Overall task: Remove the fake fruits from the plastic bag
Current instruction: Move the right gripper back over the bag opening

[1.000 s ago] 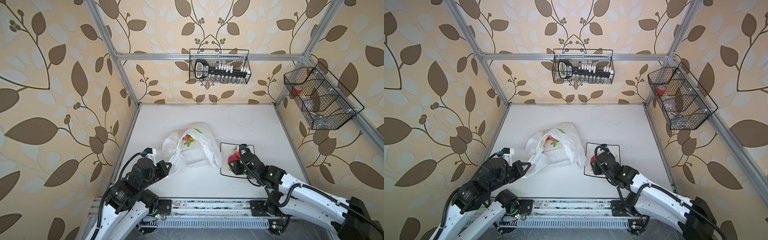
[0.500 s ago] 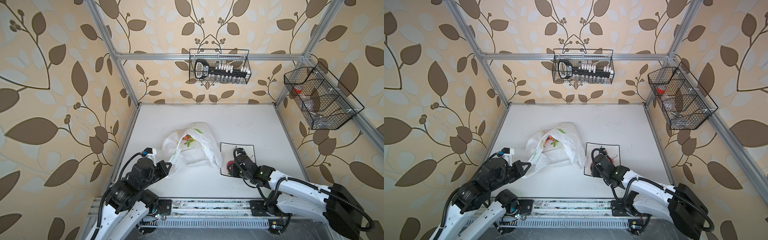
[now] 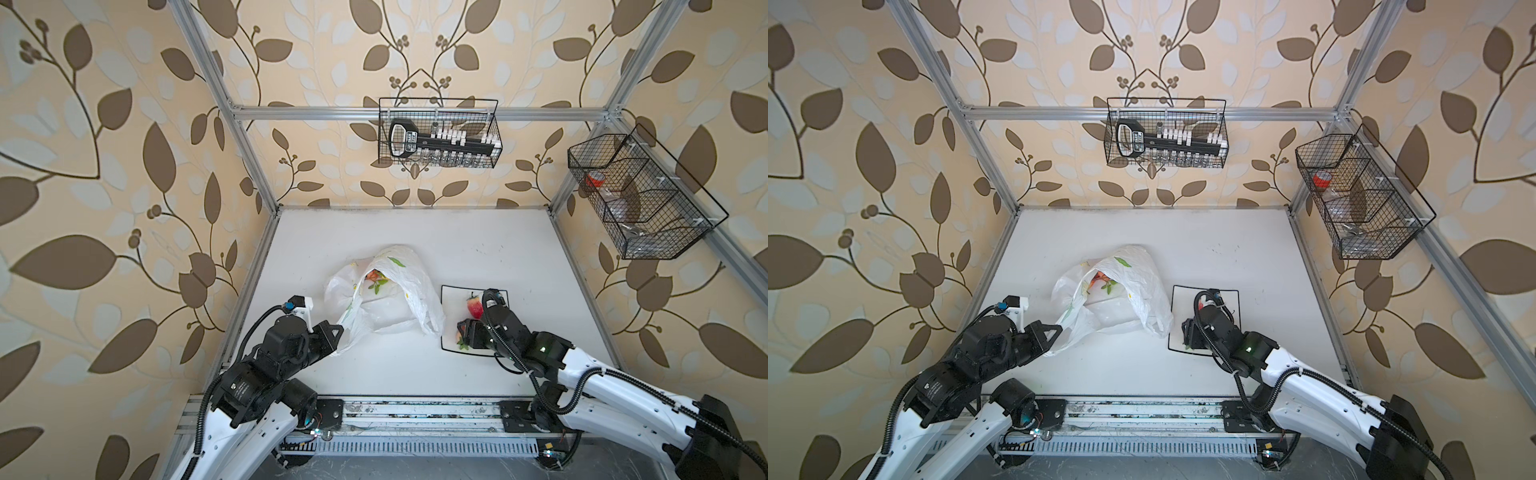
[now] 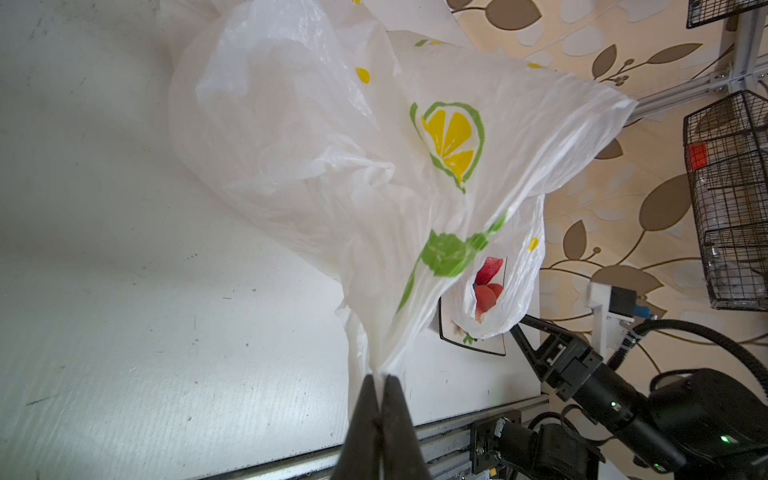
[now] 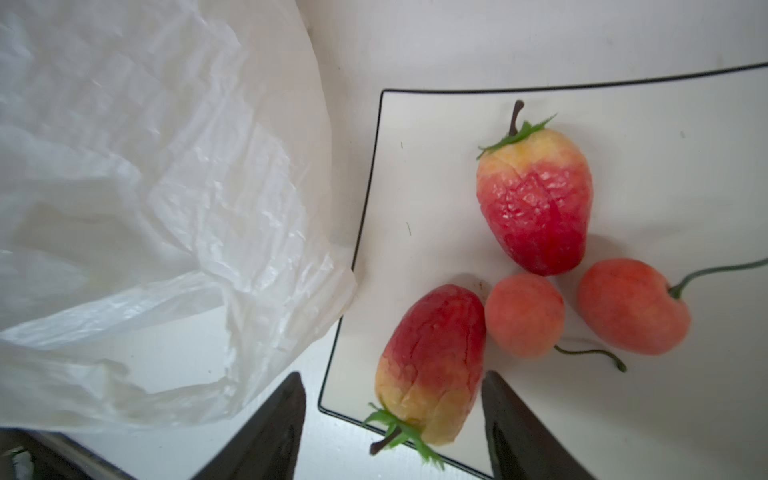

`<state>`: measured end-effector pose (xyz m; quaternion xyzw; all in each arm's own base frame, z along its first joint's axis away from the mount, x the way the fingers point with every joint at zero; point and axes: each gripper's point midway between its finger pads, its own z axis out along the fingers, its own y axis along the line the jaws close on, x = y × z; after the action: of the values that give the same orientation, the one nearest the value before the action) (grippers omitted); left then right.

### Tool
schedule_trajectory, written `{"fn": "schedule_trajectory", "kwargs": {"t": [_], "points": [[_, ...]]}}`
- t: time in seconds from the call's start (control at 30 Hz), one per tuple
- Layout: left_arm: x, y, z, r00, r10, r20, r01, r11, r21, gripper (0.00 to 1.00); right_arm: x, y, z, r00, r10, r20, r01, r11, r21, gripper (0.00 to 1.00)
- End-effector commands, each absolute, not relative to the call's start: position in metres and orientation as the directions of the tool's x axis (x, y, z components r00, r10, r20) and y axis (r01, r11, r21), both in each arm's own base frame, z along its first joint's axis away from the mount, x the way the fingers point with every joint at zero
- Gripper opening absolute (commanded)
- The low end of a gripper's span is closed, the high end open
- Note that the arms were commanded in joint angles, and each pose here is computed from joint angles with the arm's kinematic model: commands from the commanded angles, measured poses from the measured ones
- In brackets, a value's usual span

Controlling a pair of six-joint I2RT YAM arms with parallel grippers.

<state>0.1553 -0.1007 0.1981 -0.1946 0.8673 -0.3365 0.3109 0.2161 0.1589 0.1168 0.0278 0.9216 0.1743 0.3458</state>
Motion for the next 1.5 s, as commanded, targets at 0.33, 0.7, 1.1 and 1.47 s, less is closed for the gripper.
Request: {"fn": "schedule_trajectory", "kwargs": {"t": [0.33, 0.7, 1.1, 1.47], "points": [[0.154, -0.1, 0.207, -0.726, -0.541, -0.424, -0.109, 0.699, -0.706, 0.0, 0.176, 0.304, 0.25, -0.417, -0.134, -0.899, -0.692, 0.688, 0.219, 0.47], [0.149, -0.098, 0.21, -0.728, -0.532, -0.431, -0.099, 0.704, -0.703, 0.0, 0.231, 0.382, 0.222, -0.057, -0.497, -0.866, -0.699, 0.639, -0.321, 0.43], [0.147, -0.098, 0.216, -0.719, -0.526, -0.453, -0.066, 0.701, -0.71, 0.0, 0.3, 0.375, 0.115, -0.119, -0.773, -0.623, -0.596, 0.558, -0.578, 0.4], [0.14, -0.096, 0.224, -0.737, -0.454, -0.5, -0.01, 0.747, -0.665, 0.0, 0.327, 0.348, 0.064, -0.556, -0.538, -0.633, -0.517, 0.821, -0.243, 0.43]]}}
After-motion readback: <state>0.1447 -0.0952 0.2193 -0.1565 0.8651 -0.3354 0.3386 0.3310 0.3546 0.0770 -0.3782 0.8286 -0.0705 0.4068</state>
